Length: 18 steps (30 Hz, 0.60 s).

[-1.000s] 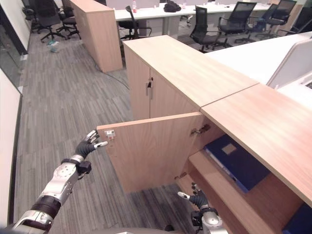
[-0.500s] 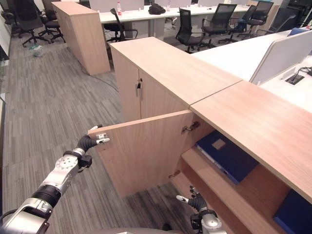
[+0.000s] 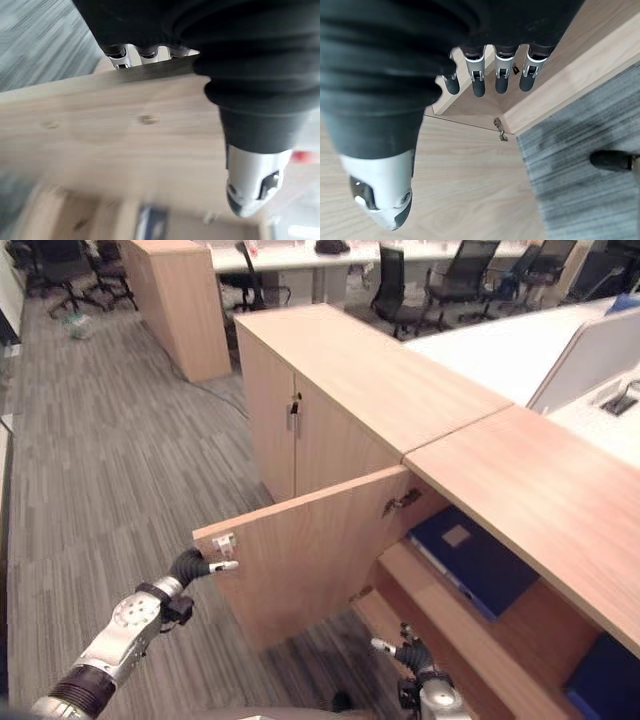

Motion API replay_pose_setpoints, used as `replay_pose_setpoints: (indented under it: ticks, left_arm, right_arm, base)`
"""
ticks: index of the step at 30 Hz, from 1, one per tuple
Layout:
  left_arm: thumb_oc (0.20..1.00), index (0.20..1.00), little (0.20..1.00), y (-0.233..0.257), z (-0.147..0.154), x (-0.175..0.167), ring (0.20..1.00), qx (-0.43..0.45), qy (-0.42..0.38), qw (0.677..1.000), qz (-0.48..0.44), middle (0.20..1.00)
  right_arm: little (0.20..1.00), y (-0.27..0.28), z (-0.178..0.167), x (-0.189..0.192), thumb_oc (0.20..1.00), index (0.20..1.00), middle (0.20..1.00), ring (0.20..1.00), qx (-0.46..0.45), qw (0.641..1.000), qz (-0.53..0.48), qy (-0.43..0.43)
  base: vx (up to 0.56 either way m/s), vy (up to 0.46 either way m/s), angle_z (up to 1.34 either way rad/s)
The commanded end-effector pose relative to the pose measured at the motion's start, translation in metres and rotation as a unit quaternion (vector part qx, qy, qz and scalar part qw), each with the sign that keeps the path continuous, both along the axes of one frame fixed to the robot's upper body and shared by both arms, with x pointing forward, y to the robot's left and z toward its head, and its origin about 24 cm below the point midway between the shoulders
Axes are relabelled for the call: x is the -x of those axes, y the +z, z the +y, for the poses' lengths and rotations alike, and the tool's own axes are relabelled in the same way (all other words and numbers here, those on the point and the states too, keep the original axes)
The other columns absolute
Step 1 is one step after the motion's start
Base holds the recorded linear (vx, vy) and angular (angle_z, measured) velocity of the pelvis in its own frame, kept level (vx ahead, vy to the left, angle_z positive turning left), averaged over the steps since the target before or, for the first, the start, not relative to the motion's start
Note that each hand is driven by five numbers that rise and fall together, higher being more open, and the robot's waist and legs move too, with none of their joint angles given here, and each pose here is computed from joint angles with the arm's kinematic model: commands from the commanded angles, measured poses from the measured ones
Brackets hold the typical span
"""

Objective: Put the empty folder in the office cabinet

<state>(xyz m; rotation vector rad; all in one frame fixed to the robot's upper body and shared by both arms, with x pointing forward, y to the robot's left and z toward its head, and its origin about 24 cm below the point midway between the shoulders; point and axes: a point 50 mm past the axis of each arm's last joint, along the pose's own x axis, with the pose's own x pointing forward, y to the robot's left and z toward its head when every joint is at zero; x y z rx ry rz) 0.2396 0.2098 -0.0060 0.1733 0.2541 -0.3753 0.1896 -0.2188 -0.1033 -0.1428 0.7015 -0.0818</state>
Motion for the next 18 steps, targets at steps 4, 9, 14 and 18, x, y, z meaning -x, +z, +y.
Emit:
replay_pose_setpoints:
  ticks: [4, 9, 14, 18]
  left_arm:
    - [1.000, 1.000, 1.000, 0.011, 0.009, 0.019, 1.000, 0.031, -0.043, 0.999, 0.007, 1.000]
    - [1.000, 1.000, 1.000, 0.007, 0.026, 0.041, 1.000, 0.005, -0.051, 0.998, 0.039, 1.000]
    - [1.000, 1.000, 1.000, -0.005, 0.039, 0.070, 1.000, 0.002, -0.064, 0.992, 0.104, 1.000]
    - [1.000, 1.000, 1.000, -0.014, 0.027, 0.072, 1.000, 0.021, -0.077, 0.989, 0.122, 1.000]
  right_arm:
    - [1.000, 0.010, 0.006, -0.013, 1.000, 1.000, 1.000, 1.000, -0.009, 0.999, -0.038, 0.002]
    - [1.000, 0.003, 0.009, -0.010, 1.000, 1.000, 1.000, 1.000, -0.006, 1.000, -0.012, 0.017]
    - [1.000, 0.012, -0.018, -0.012, 1.000, 1.000, 1.000, 1.000, 0.025, 0.999, -0.015, 0.014]
    - [1.000, 0.013, -0.044, -0.003, 1.000, 1.000, 1.000, 1.000, 0.053, 0.998, -0.002, -0.022]
  base:
    - [-0.31, 0.153, -0.81]
    - [-0.13, -0.028, -1.29]
    - [-0.12, -0.232, -0.92]
    - [-0.09, -0.220, -0.26]
